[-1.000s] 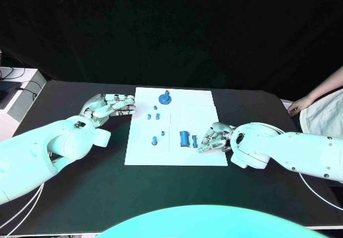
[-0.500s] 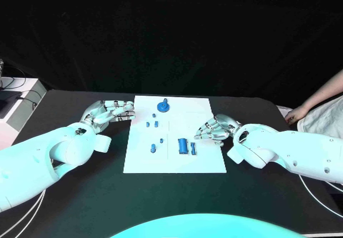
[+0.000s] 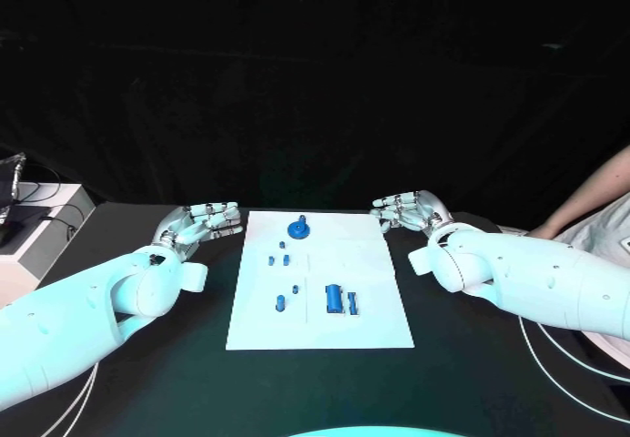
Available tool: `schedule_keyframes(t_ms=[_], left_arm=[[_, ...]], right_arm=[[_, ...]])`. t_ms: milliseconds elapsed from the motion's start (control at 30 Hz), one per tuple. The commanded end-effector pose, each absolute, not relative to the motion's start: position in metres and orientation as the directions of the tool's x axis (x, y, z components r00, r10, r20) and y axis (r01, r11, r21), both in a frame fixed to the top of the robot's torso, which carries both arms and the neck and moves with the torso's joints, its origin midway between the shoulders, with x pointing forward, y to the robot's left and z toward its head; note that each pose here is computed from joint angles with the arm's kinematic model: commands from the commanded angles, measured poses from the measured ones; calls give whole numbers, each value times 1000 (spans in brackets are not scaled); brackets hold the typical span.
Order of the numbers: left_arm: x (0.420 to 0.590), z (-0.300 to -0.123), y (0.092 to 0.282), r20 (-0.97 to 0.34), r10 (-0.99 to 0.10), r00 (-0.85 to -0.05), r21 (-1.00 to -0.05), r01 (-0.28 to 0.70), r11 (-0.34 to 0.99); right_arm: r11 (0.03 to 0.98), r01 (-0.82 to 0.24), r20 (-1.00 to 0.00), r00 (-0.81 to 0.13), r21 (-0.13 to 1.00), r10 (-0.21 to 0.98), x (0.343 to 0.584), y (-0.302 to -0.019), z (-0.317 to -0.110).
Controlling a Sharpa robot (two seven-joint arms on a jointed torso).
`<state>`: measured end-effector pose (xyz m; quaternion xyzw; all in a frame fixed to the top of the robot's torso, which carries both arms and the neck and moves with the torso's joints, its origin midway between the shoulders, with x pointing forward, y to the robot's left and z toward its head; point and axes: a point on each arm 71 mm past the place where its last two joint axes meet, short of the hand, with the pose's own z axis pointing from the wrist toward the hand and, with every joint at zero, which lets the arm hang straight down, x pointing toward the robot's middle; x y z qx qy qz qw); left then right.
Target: Assemble the parts on the task board
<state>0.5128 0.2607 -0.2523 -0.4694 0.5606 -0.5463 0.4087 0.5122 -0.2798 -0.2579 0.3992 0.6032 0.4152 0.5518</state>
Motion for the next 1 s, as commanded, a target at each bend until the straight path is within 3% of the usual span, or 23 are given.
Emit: schedule_keyframes(t_ms=[33,100,133,300,533,733,1000], left_arm=[[518,-252,262,71,-982,-176,-997,-52,-63],[520,-252,262,60,-983,-172,-998,-46,-53],[517,-254,261,58,-978,-203,-996,-76,-43],[515,-252,256,56,-980,-192,-997,-69,-44],[504,-243,236,50,-989,-142,-998,-39,-45],[484,-233,212,34,-997,-75,-999,-13,-33],[464,-225,195,13,-1000,-24,-1000,-2,-13]], right_arm=[[247,-37,-248,-31,968,968,520,-282,-254],[241,-44,-242,-30,970,970,523,-280,-254],[307,6,-307,-38,952,951,521,-281,-257],[282,2,-282,-36,959,959,517,-274,-256],[166,-9,-167,-28,986,986,499,-241,-246],[46,-6,-46,-20,999,999,475,-208,-232],[-10,1,10,-17,1000,1000,462,-192,-224]])
